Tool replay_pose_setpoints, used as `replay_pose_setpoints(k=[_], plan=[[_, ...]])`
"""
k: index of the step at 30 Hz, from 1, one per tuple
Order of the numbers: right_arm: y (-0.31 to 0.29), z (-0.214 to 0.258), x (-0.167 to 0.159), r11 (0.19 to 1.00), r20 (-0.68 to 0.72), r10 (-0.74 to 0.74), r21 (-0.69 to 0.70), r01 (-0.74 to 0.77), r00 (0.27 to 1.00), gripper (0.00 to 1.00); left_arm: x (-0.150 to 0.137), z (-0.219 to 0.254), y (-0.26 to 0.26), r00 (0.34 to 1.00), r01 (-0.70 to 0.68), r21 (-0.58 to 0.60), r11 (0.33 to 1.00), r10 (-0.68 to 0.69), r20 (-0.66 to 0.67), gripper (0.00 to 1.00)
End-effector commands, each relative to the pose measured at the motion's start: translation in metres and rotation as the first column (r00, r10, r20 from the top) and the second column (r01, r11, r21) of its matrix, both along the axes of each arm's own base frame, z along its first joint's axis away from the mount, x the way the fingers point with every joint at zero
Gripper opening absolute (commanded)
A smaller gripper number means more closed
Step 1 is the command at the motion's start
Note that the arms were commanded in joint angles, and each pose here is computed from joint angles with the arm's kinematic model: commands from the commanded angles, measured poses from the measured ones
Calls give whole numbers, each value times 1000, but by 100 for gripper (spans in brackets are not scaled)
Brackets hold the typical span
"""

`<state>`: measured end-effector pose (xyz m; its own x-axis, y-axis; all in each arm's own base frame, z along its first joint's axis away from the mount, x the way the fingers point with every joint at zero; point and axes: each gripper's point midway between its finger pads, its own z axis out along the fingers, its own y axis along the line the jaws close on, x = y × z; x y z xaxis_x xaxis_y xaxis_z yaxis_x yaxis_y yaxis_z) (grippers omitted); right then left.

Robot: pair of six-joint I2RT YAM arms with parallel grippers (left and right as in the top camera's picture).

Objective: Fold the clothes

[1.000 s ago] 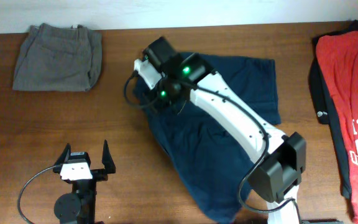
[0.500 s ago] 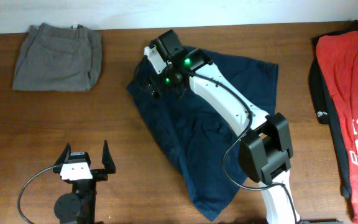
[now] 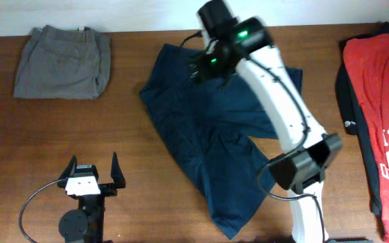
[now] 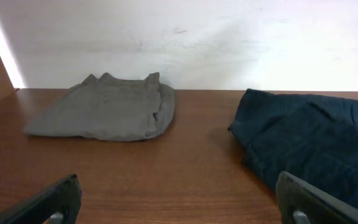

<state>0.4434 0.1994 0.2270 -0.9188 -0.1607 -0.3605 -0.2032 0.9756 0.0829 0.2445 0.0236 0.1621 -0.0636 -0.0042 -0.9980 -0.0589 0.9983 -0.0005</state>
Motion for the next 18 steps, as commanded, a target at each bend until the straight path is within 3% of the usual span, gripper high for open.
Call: replay_pose_setpoints(k=[1,12,18], plan=[[-40,43,-10,989,30,-145,26,144,989,99,0,-2,-1,1000,7,7,1000,-7,-1,99],[-58,122,-54,974,129,-181,159,160,975,99,0,-2,-1,1000,8,8,1000,-8,-1,100],[-68,124,-93,973,80,-184,158,170,980,99,0,-1,1,1000,-2,10,1000,2,4,99]])
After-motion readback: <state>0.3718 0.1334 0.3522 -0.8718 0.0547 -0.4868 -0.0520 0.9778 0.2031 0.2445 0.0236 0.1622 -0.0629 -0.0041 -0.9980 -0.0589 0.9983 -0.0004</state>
